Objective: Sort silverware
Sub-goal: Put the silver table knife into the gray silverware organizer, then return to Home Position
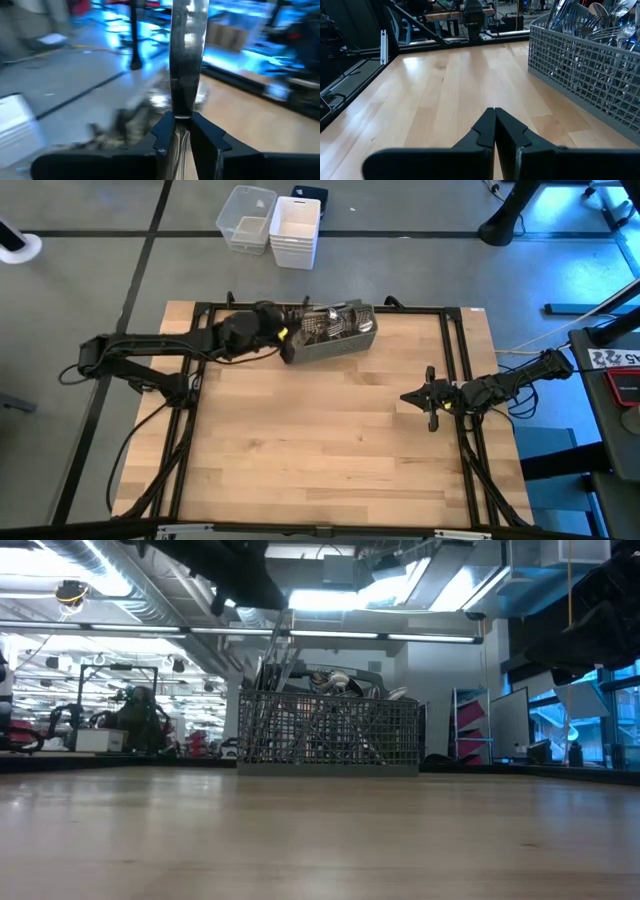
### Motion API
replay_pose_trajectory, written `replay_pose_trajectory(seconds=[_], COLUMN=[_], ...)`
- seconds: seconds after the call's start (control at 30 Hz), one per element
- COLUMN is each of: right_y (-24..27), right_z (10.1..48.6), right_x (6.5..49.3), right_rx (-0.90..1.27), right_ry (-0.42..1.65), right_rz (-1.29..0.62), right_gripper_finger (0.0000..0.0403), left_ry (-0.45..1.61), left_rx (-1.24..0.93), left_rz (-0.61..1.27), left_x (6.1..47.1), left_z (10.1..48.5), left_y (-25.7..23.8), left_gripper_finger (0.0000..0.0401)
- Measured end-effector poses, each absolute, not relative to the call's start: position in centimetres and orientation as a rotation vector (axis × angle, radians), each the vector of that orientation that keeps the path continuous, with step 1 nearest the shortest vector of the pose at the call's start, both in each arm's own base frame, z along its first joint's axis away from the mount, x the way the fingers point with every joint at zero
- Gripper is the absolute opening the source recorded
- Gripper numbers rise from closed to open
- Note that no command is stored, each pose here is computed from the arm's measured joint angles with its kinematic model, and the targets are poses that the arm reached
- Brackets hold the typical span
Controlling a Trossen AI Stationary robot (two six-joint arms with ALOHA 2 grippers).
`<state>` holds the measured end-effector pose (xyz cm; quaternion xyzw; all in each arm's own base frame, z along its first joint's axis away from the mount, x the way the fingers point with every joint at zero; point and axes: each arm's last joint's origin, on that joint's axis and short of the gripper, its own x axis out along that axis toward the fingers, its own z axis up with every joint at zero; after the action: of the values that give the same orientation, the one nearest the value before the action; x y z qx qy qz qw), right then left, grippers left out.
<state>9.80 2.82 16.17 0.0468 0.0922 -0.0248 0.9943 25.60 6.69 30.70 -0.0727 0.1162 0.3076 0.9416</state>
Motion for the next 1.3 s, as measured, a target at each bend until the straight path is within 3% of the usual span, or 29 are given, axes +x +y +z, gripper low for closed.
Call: replay_pose_trajectory(seconds=[0.17,0.47,0.77,0.9,1.07,1.2,1.3], right_y=[2.8,2.8,2.8,2.8,2.8,2.7,2.7], right_z=[16.2,16.2,16.2,16.3,16.8,18.2,18.3], right_x=[9.8,9.8,9.8,9.8,9.8,9.6,9.6], right_rx=[0.096,0.097,0.097,0.100,0.108,0.112,0.109], right_ry=[0.181,0.178,0.177,0.171,0.148,0.137,0.138], right_rz=[-0.050,-0.049,-0.049,-0.049,-0.047,-0.048,-0.069], right_gripper_finger=[0.0010,0.0010,0.0010,0.0010,0.0010,0.0010,0.0010], left_ry=[0.316,0.462,0.512,0.487,0.375,0.276,0.229], left_rx=[-0.099,-0.086,-0.174,-0.192,-0.151,-0.079,-0.053], left_rz=[0.768,0.818,0.863,0.824,0.743,0.663,0.599], left_x=[25.6,27.4,27.3,27.1,25.6,22.1,19.0], left_z=[29.5,26.1,24.8,25.5,28.8,31.6,31.2], left_y=[7.9,9.5,10.2,9.8,7.6,5.2,3.5], left_gripper_finger=[0.0040,0.0051,0.0134,0.0161,0.0166,0.0166,0.0166])
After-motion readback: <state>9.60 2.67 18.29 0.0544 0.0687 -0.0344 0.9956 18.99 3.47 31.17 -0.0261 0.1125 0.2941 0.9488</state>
